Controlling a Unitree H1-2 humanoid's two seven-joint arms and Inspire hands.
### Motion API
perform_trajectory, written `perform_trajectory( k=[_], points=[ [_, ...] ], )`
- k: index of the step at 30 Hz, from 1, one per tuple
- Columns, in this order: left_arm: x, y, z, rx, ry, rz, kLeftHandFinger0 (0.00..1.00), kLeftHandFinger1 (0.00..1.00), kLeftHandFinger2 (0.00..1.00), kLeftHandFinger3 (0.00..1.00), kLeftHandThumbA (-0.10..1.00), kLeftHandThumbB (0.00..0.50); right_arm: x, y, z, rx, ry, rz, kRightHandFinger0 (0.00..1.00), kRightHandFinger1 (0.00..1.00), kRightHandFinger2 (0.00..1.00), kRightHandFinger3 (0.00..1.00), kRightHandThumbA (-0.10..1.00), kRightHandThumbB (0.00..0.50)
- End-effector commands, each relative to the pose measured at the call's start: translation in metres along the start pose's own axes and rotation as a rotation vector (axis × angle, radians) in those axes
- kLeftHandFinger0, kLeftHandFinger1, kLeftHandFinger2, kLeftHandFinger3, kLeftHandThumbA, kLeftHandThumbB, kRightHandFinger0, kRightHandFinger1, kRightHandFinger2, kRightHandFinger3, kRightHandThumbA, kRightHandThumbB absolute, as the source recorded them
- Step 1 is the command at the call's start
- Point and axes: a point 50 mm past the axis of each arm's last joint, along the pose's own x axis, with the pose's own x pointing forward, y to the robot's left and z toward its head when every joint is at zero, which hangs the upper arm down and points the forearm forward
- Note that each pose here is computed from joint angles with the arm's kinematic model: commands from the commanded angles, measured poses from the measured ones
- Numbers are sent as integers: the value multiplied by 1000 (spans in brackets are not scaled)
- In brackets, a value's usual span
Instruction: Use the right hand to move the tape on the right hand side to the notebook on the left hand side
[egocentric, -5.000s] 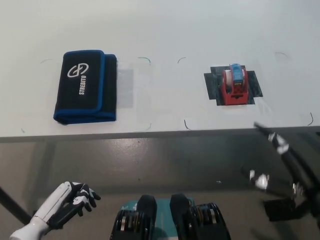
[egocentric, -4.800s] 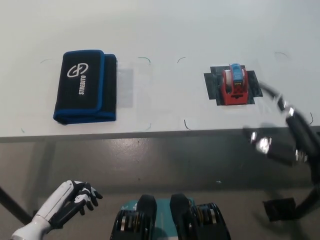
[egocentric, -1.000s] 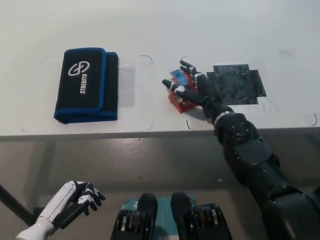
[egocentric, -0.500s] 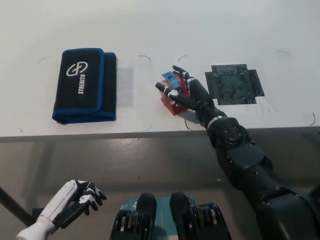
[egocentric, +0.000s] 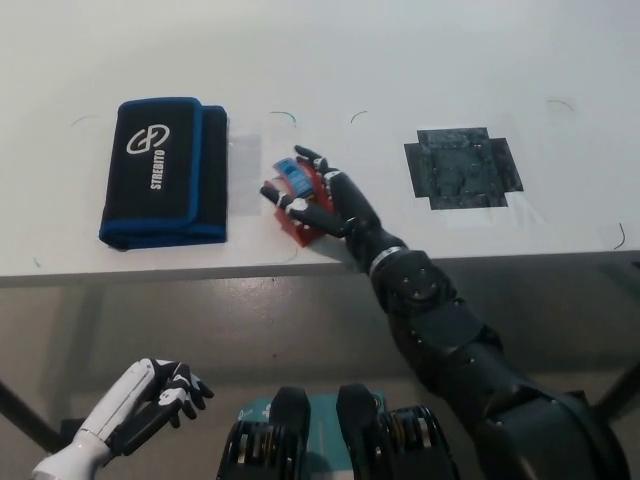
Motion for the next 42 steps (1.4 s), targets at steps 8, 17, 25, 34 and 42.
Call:
perform_trajectory(
  k=[8,17,25,34,42],
  points=[
    [2,12,12,22,-43,2,366,400,506,883,789,93,13,-1,29,-44,-94,13,1000,1000,1000,1000,989,494],
    [1,12,12,28,-48,1,362,398,509,894,776,77,9,-44,36,-74,-144,-15,1000,1000,1000,1000,1000,467],
    [-4,12,9,32,-35,7,347,392,509,889,790,97,-9,-76,59,-164,-286,-33,1000,1000,1000,1000,970,473],
    [1,11,11,14,-42,-11,384,413,519,895,771,89,-100,-97,122,-285,-524,-11,1000,1000,1000,1000,921,476],
    [3,13,11,30,-38,-12,386,410,524,898,770,89,-184,-105,115,-316,-538,-23,1000,1000,1000,1000,902,443]
  ],
)
